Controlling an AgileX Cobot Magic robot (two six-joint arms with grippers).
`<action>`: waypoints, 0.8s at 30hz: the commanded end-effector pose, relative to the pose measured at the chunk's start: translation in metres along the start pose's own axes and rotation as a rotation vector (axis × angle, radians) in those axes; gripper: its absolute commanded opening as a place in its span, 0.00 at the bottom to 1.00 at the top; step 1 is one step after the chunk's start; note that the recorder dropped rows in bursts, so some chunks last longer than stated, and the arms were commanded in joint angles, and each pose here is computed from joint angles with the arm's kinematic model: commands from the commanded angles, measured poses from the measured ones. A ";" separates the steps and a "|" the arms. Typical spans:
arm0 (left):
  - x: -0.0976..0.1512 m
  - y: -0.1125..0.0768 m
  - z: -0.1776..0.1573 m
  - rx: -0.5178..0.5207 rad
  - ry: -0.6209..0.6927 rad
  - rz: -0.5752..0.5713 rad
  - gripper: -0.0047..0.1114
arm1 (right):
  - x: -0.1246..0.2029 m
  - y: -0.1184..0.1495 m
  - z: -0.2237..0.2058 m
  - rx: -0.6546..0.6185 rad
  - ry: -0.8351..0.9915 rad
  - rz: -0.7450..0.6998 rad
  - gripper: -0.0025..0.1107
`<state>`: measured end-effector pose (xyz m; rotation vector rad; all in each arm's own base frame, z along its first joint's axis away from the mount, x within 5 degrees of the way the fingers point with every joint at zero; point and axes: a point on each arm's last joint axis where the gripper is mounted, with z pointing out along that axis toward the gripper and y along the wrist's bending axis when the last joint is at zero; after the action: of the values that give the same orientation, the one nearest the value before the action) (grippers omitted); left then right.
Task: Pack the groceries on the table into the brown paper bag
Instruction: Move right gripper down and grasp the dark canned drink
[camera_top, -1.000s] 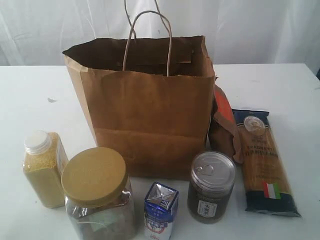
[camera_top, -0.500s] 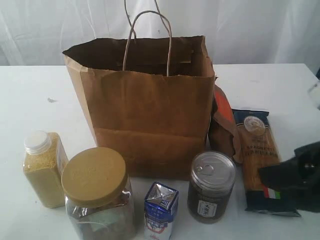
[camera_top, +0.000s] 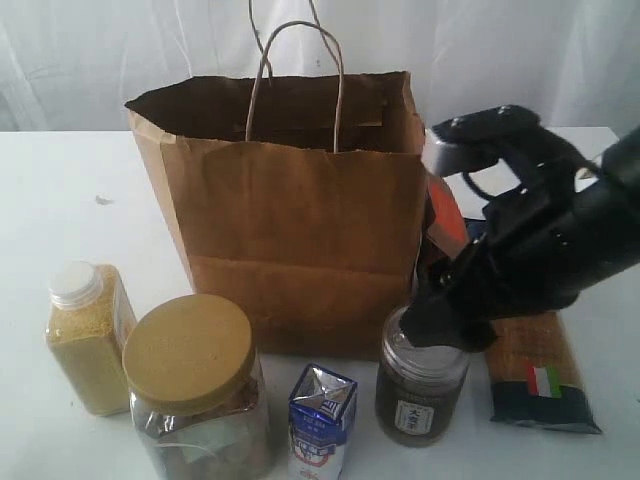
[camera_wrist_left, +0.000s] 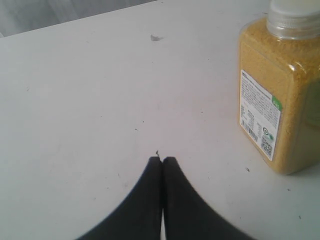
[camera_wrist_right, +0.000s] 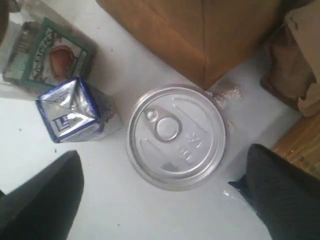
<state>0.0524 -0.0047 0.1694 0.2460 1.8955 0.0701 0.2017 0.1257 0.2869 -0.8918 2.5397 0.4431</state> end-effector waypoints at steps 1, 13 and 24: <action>0.001 0.000 0.000 0.000 -0.003 -0.013 0.04 | -0.008 -0.005 0.019 0.024 0.076 -0.057 0.74; 0.001 0.000 0.000 0.000 -0.003 -0.013 0.04 | -0.011 -0.004 0.040 0.013 0.136 -0.080 0.75; 0.001 0.000 0.000 0.000 -0.003 -0.013 0.04 | -0.014 -0.010 0.066 0.047 0.172 -0.122 0.80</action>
<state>0.0524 -0.0047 0.1694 0.2460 1.8955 0.0701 0.2309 0.1512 0.2359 -1.0835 2.6510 0.3044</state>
